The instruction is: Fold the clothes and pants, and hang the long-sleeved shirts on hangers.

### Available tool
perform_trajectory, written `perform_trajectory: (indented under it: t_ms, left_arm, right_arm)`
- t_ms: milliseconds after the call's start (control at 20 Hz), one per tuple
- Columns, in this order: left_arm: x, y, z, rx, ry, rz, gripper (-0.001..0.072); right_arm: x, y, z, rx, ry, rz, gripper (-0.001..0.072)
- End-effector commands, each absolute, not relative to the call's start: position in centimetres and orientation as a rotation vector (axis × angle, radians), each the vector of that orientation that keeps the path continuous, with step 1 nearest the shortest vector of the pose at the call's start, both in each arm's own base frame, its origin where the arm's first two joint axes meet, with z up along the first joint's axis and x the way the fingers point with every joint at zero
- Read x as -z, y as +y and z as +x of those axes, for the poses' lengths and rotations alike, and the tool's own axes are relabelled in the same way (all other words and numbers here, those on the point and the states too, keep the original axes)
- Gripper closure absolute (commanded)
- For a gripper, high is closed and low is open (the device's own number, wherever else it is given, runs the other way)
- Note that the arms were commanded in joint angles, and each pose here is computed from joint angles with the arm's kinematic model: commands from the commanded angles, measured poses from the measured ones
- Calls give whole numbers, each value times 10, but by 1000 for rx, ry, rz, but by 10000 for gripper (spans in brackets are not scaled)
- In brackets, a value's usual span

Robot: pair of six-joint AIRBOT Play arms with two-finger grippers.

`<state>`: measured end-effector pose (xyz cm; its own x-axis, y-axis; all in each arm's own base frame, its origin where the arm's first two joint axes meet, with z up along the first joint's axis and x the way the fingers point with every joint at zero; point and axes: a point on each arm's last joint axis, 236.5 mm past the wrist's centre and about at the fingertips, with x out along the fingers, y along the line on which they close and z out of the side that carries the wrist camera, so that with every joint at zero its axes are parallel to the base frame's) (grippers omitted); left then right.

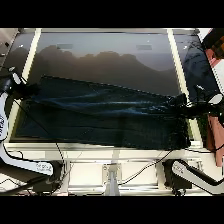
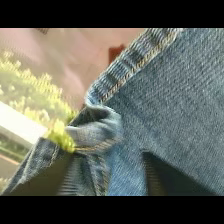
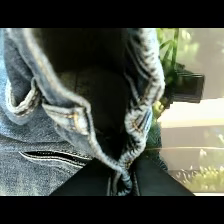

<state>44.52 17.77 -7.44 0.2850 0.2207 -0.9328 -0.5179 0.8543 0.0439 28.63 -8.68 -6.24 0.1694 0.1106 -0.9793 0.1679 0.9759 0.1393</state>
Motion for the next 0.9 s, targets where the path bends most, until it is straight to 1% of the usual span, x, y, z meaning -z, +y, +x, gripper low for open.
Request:
perform_trajectory:
  t_ms: [0, 50, 100, 250, 400, 500, 600, 750, 850]
  left_arm:
    - [81, 180, 453, -598, 1121, -440, 523]
    - [86, 181, 452, -610, 1126, -456, 664]
    - [89, 181, 453, -615, 1124, -464, 691]
    - [78, 185, 470, -598, 1038, -465, 691]
    - [36, 191, 498, -558, 864, -452, 692]
    - [5, 198, 508, -544, 771, -412, 693]
    - [-4, 208, 500, -568, 771, -391, 693]
    - [10, 229, 470, -637, 862, -406, 693]
    - [12, 242, 459, -669, 881, -404, 693]
  right_arm:
    - [62, -85, 289, 39, 1392, 247, 663]
    - [62, -85, 289, 39, 1392, 247, 663]
    - [62, -85, 290, 40, 1390, 247, 663]
    - [61, -87, 293, 46, 1375, 243, 663]
    - [60, -89, 302, 58, 1337, 251, 663]
    - [57, -89, 311, 62, 1298, 266, 663]
    - [54, -89, 321, 69, 1252, 284, 663]
    - [47, -93, 340, 109, 1164, 327, 663]
    - [41, -101, 355, 136, 1090, 324, 663]
